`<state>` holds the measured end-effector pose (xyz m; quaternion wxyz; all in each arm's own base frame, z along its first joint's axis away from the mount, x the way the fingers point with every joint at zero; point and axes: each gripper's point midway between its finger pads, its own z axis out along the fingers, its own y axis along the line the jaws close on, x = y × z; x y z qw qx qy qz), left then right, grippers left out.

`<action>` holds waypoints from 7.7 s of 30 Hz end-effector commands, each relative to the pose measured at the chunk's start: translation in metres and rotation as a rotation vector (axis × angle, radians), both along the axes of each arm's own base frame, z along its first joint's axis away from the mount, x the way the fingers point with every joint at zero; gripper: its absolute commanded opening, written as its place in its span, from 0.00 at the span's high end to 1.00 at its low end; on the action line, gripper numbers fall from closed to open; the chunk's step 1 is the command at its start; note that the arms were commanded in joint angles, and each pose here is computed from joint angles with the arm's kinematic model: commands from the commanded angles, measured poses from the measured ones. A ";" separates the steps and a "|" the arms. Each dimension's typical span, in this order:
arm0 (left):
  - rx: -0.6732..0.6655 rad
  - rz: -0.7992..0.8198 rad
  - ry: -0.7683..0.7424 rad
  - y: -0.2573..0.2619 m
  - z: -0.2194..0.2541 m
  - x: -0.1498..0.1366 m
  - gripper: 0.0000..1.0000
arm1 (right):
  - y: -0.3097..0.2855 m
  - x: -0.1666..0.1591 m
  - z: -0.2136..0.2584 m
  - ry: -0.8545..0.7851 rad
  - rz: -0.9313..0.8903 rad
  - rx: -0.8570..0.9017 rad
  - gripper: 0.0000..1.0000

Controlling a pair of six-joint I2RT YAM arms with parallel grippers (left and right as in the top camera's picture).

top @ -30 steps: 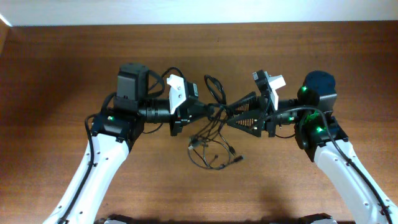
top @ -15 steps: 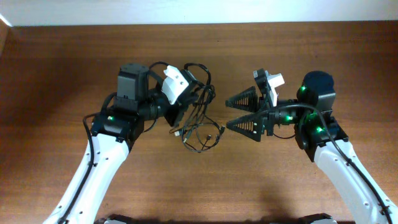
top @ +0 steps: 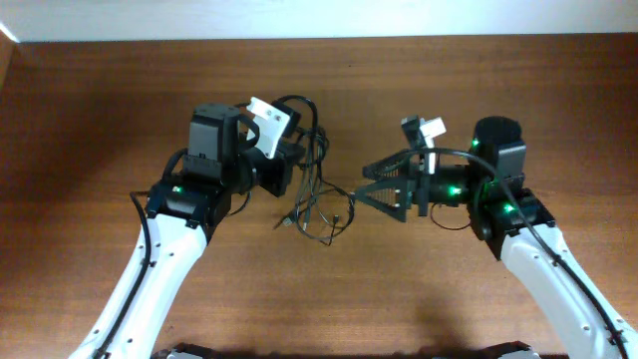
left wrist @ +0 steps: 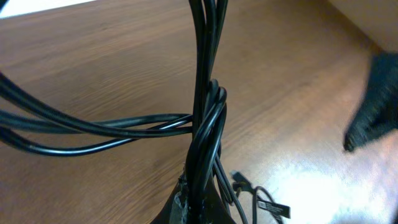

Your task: Untangle cables

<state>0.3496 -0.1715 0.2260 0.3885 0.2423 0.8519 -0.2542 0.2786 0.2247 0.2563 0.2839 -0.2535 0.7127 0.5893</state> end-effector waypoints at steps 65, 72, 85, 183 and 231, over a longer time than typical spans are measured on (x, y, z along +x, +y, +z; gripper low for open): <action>-0.173 0.037 0.173 -0.030 0.005 -0.016 1.00 | 0.076 0.017 -0.058 -0.159 -0.164 -0.270 0.10; -0.032 0.231 0.132 0.003 -0.011 0.004 1.00 | 0.083 0.010 -0.044 -0.191 -0.110 -0.206 0.10; -0.138 0.031 0.180 -0.027 -0.002 -0.019 1.00 | 0.074 0.023 -0.058 -0.172 -0.195 -0.279 0.10; 0.240 0.858 0.077 0.120 -0.026 0.024 1.00 | 0.085 0.010 -0.065 -0.162 -0.080 -0.242 0.96; -0.129 1.677 0.388 0.221 -0.059 -0.029 0.92 | -0.092 0.059 -0.172 0.479 -0.787 -0.673 0.96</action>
